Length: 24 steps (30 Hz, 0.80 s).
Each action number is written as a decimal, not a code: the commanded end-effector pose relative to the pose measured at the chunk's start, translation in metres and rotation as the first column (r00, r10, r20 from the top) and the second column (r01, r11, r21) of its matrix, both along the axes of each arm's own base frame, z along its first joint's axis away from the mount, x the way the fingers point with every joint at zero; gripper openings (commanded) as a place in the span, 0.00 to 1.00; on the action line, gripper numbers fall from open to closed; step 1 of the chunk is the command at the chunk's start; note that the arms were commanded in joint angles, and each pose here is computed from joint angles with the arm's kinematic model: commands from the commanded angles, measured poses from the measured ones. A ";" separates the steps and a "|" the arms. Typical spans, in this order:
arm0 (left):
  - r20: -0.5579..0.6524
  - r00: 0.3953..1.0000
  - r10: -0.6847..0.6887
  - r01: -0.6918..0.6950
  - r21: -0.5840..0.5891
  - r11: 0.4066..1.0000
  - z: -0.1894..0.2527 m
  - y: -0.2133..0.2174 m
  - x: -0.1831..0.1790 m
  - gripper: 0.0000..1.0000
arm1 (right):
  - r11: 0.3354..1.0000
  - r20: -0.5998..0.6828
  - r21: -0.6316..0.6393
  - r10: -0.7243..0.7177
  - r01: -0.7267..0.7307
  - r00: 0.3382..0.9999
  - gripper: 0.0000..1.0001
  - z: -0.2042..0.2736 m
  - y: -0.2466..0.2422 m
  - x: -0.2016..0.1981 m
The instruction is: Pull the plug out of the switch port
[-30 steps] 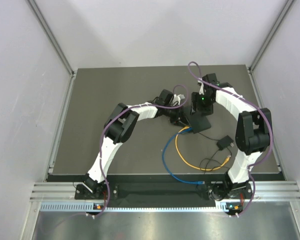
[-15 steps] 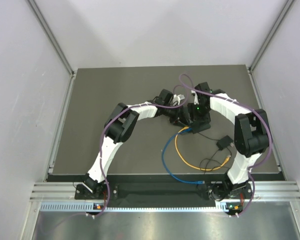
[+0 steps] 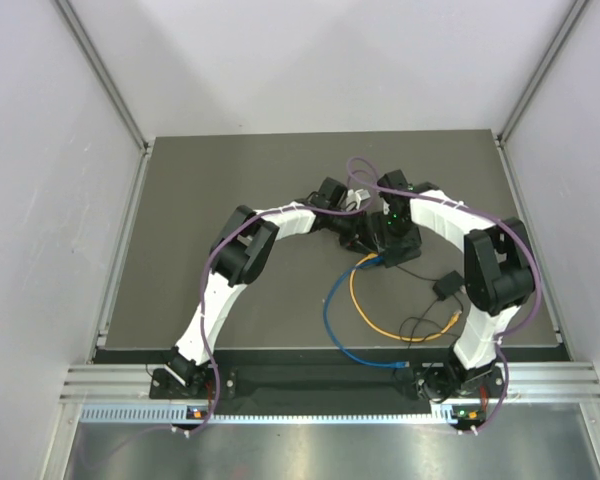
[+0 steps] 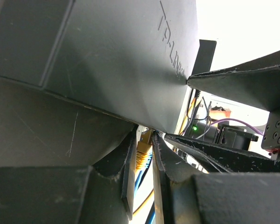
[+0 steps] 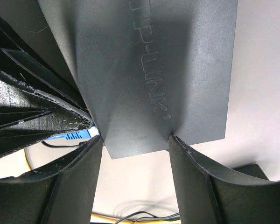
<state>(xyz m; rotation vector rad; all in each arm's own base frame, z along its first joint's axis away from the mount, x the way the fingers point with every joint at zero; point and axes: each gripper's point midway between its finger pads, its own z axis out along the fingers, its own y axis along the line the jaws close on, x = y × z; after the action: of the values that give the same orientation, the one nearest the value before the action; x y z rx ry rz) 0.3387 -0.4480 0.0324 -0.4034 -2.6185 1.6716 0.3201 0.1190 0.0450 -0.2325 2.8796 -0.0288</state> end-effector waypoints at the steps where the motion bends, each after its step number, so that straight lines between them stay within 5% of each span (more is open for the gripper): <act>1: -0.092 0.995 0.035 -0.018 0.178 0.984 -0.056 0.025 -0.010 0.00 | 0.993 -0.016 -0.118 -0.020 0.018 1.000 0.59 -0.011 -0.018 -0.005; 13: -0.019 1.000 -0.015 0.021 0.344 0.939 -0.071 0.052 -0.013 0.00 | 0.973 -0.014 -0.159 -0.172 0.167 0.985 0.59 -0.025 -0.030 -0.003; 24: -0.067 0.997 0.042 -0.027 0.208 0.978 -0.056 0.048 -0.012 0.00 | 0.975 -0.051 -0.096 -0.204 0.199 0.978 0.59 -0.034 -0.024 -0.009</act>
<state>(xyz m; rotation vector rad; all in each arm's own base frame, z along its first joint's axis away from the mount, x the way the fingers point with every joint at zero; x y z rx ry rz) 0.3289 -0.4188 0.0245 -0.3595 -2.5991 1.5654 0.3246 0.1117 0.0415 -0.0231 2.8783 -0.1169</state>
